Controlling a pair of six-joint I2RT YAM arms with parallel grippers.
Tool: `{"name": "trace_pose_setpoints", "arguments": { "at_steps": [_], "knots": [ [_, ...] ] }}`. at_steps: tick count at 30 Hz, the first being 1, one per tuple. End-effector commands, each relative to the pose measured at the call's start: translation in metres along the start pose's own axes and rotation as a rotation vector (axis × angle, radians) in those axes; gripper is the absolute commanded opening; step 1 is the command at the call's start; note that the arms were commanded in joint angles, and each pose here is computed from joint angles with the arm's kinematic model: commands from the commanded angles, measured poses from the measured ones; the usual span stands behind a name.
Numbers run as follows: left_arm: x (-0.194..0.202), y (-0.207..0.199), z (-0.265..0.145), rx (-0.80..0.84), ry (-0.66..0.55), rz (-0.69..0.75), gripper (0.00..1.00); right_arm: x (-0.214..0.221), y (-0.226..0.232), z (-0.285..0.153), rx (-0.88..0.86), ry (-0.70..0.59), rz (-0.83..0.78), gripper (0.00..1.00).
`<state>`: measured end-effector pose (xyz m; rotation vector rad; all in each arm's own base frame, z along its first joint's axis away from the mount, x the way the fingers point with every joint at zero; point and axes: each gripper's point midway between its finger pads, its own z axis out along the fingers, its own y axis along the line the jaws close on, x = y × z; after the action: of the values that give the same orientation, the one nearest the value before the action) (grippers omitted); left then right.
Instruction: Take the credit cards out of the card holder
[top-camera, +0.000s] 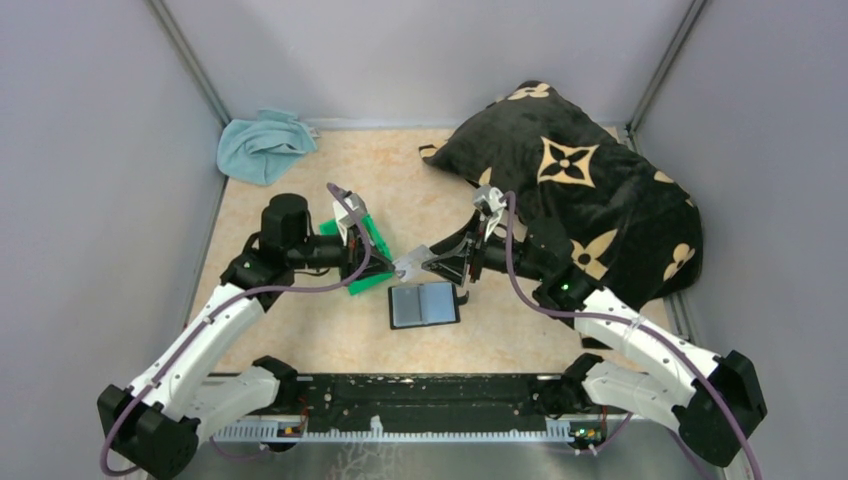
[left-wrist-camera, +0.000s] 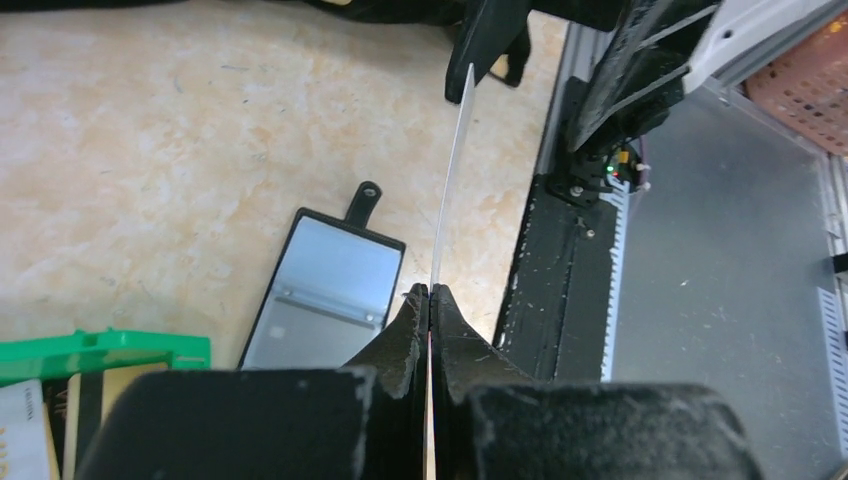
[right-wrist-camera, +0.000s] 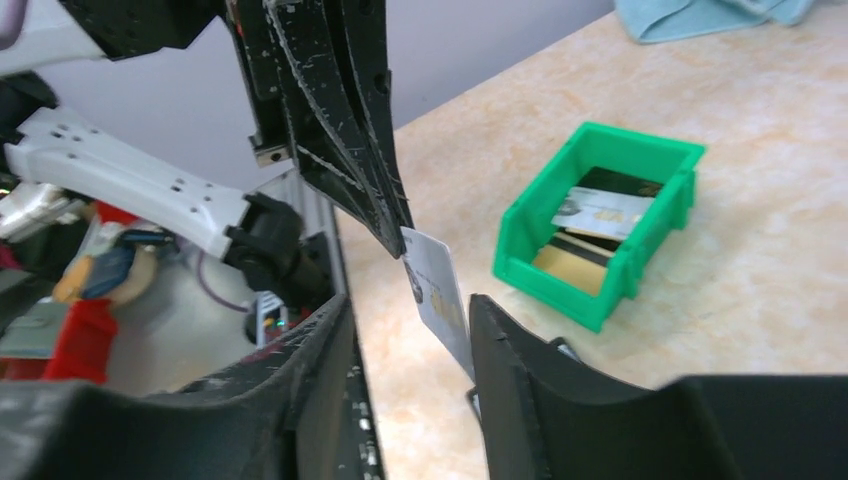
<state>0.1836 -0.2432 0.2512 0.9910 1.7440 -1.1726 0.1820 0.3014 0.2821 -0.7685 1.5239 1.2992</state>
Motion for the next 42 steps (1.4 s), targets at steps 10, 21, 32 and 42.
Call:
{"name": "trace_pose_setpoints", "arguments": {
  "at_steps": [10,21,32,42],
  "knots": [
    [0.019,0.085,-0.016,-0.447,0.127,-0.034,0.00,-0.009,-0.063,-0.021,0.358,-0.053,-0.038,0.52],
    [0.031,0.126,-0.032,-0.675,0.064,-0.359,0.00,0.015,-0.074,-0.014,0.356,0.019,-0.010,0.52],
    [0.055,0.164,-0.078,-0.944,0.106,-0.526,0.00,0.033,-0.082,-0.016,0.368,0.050,0.011,0.52],
    [0.077,0.167,-0.046,-0.876,-0.066,-0.807,0.00,0.042,-0.087,-0.017,0.379,0.073,0.028,0.52]
  ]
}}
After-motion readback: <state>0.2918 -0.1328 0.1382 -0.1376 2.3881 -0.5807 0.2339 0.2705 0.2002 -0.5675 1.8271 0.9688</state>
